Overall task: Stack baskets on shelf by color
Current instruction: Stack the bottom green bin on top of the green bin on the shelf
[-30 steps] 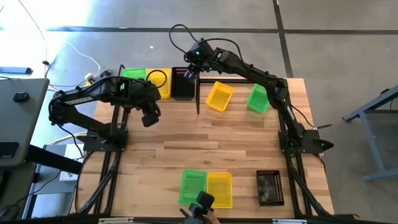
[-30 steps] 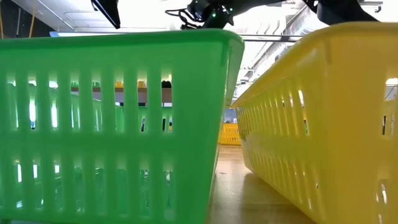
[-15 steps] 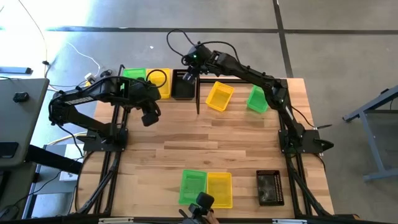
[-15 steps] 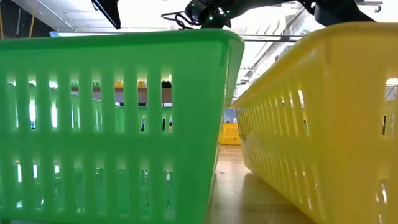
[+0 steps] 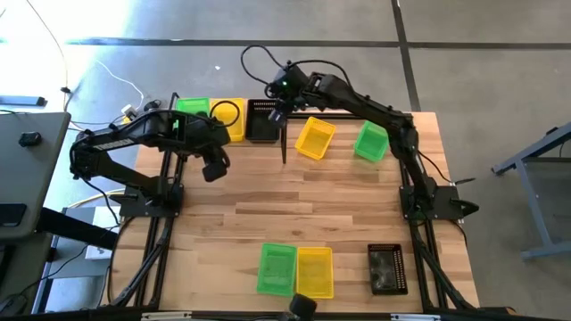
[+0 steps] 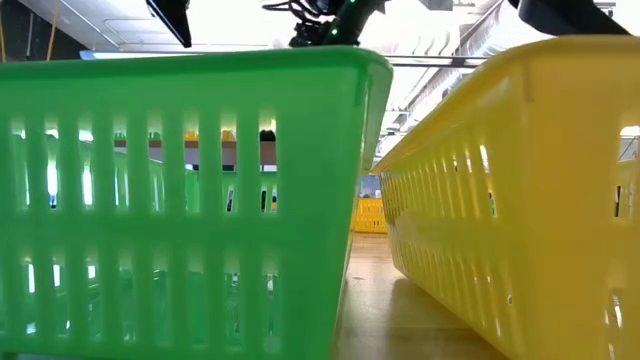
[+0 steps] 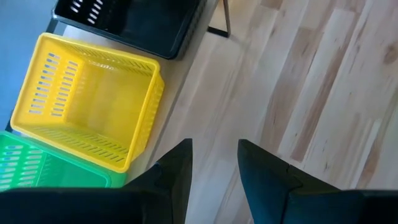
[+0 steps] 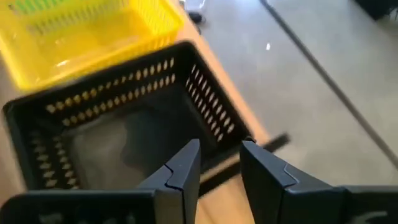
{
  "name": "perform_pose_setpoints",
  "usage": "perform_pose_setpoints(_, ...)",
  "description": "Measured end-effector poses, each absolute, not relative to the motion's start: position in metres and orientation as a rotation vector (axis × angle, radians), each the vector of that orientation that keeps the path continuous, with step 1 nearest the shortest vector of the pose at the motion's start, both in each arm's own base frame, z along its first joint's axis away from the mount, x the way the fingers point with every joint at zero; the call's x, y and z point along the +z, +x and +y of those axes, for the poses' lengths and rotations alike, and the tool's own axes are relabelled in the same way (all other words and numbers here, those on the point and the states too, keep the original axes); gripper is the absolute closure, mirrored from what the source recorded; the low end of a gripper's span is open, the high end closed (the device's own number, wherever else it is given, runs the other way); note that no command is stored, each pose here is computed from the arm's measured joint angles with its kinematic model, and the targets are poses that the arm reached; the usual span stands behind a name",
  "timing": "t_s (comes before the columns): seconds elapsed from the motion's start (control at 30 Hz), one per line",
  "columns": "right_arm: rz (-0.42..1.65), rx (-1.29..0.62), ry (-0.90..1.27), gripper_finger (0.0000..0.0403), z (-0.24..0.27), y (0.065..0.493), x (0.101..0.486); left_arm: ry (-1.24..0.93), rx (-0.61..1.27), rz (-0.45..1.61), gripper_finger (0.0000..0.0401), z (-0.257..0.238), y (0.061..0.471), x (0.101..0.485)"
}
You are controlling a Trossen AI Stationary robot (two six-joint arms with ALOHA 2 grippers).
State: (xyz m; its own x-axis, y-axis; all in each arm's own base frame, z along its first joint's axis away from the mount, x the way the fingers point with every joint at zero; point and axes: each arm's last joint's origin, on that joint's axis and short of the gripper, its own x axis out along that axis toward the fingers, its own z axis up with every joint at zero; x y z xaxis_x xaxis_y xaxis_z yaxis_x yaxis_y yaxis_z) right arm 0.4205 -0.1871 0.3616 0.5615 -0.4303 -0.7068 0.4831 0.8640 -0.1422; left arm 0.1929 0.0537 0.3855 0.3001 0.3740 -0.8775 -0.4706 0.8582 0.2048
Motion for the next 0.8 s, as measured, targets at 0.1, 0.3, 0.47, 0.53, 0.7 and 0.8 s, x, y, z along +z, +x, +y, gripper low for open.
perform_pose_setpoints(0.1, 0.859, -0.54, 0.093, 0.0304, -0.176, 0.415, 0.365, -0.069, 0.535, 1.157, 0.0284, 0.052, 0.195, 0.38)
perform_pose_setpoints(0.3, 0.977, -0.541, 0.126, 0.0304, -0.152, 0.408, 0.363, -0.065, 0.433, 1.193, 0.0284, 0.044, 0.201, 0.365)
perform_pose_setpoints(0.47, 1.074, -0.552, 0.134, 0.0304, -0.129, 0.405, 0.359, -0.041, 0.362, 1.191, 0.0284, 0.034, 0.206, 0.358)
perform_pose_setpoints(0.53, 1.114, -0.562, 0.131, 0.0304, -0.118, 0.403, 0.358, -0.029, 0.341, 1.191, 0.0284, 0.029, 0.207, 0.356)
perform_pose_setpoints(0.7, 1.221, -0.629, 0.104, 0.0304, -0.093, 0.398, 0.354, -0.01, 0.3, 1.21, 0.0284, 0.015, 0.208, 0.349)
perform_pose_setpoints(0.8, 1.261, -0.66, 0.086, 0.0304, -0.078, 0.395, 0.353, 0.004, 0.27, 1.203, 0.0284, 0.007, 0.209, 0.349)
